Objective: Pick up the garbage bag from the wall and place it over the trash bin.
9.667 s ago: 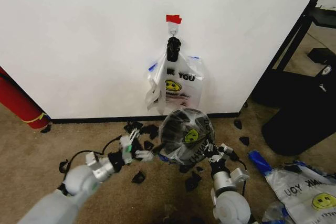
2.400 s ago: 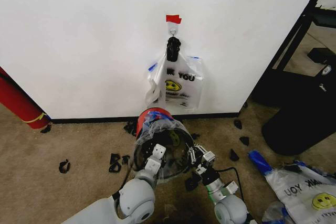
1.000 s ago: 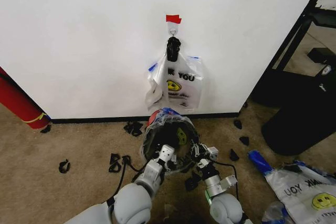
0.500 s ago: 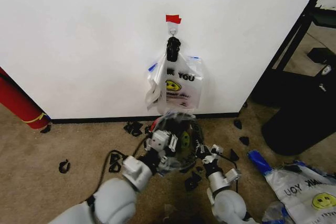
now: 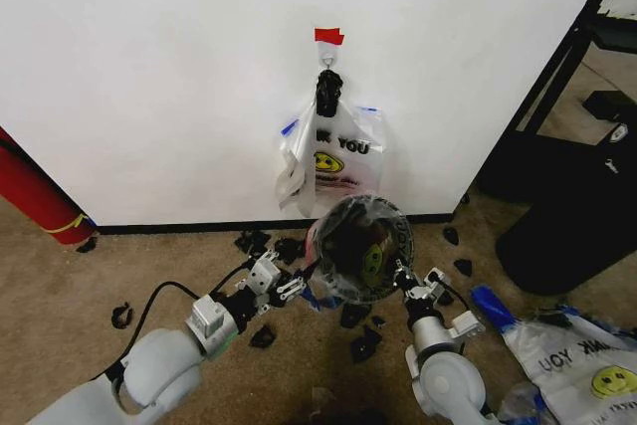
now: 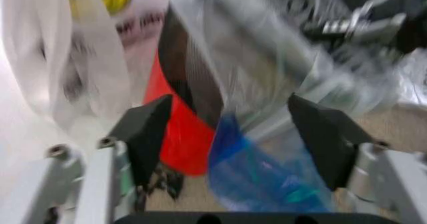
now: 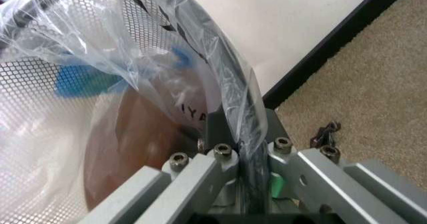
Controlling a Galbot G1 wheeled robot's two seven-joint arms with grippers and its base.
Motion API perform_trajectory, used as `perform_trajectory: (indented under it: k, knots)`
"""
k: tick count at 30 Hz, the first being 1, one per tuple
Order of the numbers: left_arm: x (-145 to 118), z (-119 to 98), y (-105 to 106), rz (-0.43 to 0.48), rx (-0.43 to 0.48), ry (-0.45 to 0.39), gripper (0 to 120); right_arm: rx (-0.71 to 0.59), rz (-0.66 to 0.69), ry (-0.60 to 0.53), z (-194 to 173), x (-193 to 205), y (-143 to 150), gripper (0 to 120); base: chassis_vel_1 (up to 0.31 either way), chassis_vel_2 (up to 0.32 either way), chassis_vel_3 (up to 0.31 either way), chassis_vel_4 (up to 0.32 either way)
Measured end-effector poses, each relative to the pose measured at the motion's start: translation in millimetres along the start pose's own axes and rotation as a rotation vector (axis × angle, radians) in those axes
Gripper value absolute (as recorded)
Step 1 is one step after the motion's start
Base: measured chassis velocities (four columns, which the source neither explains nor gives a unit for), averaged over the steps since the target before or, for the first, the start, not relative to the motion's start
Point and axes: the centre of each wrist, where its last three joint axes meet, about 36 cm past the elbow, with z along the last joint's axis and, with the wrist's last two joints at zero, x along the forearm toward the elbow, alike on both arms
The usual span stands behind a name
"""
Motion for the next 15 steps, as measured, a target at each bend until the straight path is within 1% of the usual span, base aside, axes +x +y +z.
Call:
perform_trajectory:
  k: [1, 3, 4, 6, 8, 11, 13, 15]
  knots:
    - [-0.8, 2.9, 1.2, 0.009, 0.016, 0.013, 81, 0.006, 0.001, -0.004, -1.2, 1.1, 0.6, 0, 0.0, 0.0, 0.0, 0.0]
    - [-0.7, 4.1, 2.3, 0.034, 0.046, 0.034, 90, 0.015, 0.004, -0.008, -3.1, 1.6, -0.6, 0, 0.0, 0.0, 0.0, 0.0]
    - [-0.6, 4.2, 2.7, 0.044, 0.054, 0.039, 91, 0.017, 0.004, -0.009, -3.5, 1.5, -0.9, 0, 0.0, 0.0, 0.0, 0.0]
    - [-1.4, 4.1, 3.4, 0.066, 0.075, 0.045, 98, 0.023, 0.007, -0.012, -4.1, 0.5, -2.4, 0, 0.0, 0.0, 0.0, 0.0]
    - [-1.9, 3.9, 3.5, 0.067, 0.078, 0.044, 98, 0.024, 0.008, -0.012, -3.8, 0.3, -2.8, 0, 0.0, 0.0, 0.0, 0.0]
    - [-6.0, 0.7, 3.3, 0.071, 0.116, 0.041, 98, 0.039, 0.014, -0.012, -0.2, -1.7, -7.1, 0, 0.0, 0.0, 0.0, 0.0]
    - [-7.4, -4.5, 0.8, 0.073, 0.155, 0.06, 98, 0.043, 0.014, -0.012, 1.5, -3.2, -8.7, 0, 0.0, 0.0, 0.0, 0.0]
    - [-7.8, -5.3, 0.0, 0.071, 0.162, 0.068, 98, 0.043, 0.014, -0.012, 1.7, -3.4, -8.6, 0, 0.0, 0.0, 0.0, 0.0]
